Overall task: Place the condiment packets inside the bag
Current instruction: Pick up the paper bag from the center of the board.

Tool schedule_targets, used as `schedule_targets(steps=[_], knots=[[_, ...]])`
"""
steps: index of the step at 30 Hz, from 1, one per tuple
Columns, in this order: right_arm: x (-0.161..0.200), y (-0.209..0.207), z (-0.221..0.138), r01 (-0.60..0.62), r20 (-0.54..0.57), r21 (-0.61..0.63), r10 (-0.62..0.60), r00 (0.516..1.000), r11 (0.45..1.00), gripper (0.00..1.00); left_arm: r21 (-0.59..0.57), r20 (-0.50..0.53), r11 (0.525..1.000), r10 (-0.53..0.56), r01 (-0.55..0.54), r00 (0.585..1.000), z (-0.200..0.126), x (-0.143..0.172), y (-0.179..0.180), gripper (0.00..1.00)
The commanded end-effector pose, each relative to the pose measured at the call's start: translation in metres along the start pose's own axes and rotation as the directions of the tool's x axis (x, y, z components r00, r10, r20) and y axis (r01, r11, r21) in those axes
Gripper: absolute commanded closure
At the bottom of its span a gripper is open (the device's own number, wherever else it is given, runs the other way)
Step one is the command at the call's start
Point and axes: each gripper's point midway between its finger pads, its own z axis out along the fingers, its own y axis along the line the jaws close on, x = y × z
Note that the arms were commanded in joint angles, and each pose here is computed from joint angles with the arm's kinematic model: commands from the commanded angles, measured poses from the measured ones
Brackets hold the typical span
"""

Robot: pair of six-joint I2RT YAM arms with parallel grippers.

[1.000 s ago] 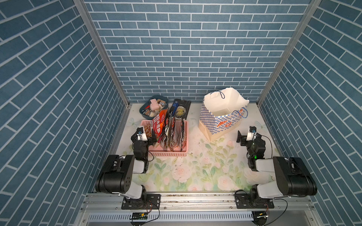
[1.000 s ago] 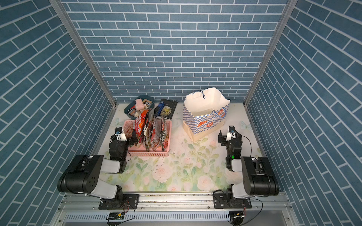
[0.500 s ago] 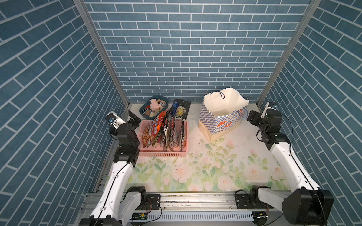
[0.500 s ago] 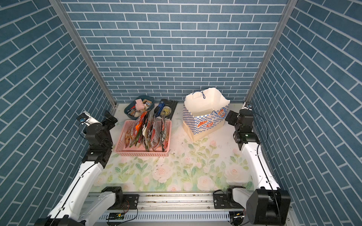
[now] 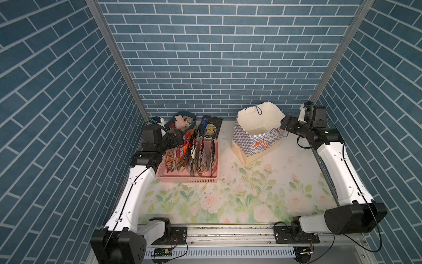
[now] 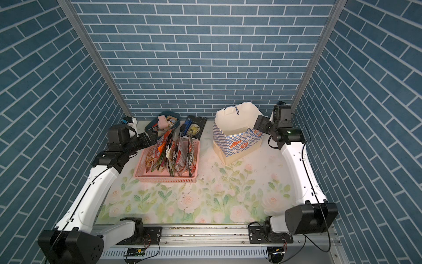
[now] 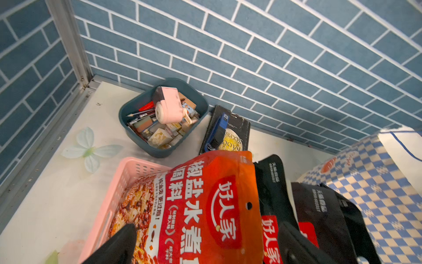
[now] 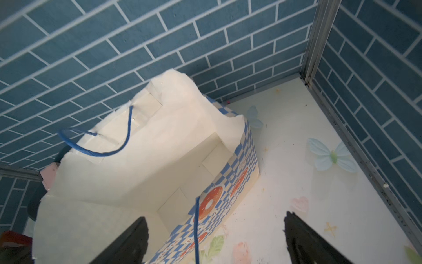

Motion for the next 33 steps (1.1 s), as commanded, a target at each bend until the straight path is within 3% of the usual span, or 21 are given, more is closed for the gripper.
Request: schedule_targets(steps=[1,6,9,19,22,29,33], knots=[[0.004,0.008,0.003,-0.053,-0.053,-0.016,0.052,0.997,0.998,0.07,0.081,0.025,0.995,0.055,-0.057,0.998,-0.015,-0.014,-0.021,0.00],[-0.006,0.014,0.016,-0.102,-0.049,-0.020,0.101,0.994,0.995,0.10,0.130,0.048,0.989,0.062,-0.068,0.997,-0.016,-0.021,-0.031,0.00],[-0.002,0.005,0.028,-0.103,-0.086,0.045,0.106,0.991,0.994,0.14,0.145,0.048,0.986,0.072,-0.079,0.996,-0.019,-0.022,-0.035,0.00],[0.009,-0.001,0.056,-0.065,-0.168,0.095,0.080,0.982,0.993,0.39,0.123,0.063,0.983,0.132,-0.139,0.989,-0.030,-0.025,-0.034,0.00],[0.008,-0.001,0.059,-0.042,-0.190,0.104,0.061,0.980,0.994,0.52,0.123,0.065,0.981,0.146,-0.153,0.987,-0.033,-0.026,-0.035,0.00],[0.009,-0.006,0.044,0.039,-0.243,0.120,-0.009,0.970,0.992,0.99,0.125,0.076,0.977,0.164,-0.173,0.984,-0.043,-0.029,-0.038,0.00],[0.007,-0.010,0.026,0.120,-0.298,0.109,-0.083,0.951,0.987,1.00,0.148,0.091,0.971,0.175,-0.188,0.980,-0.052,-0.035,-0.045,0.00]])
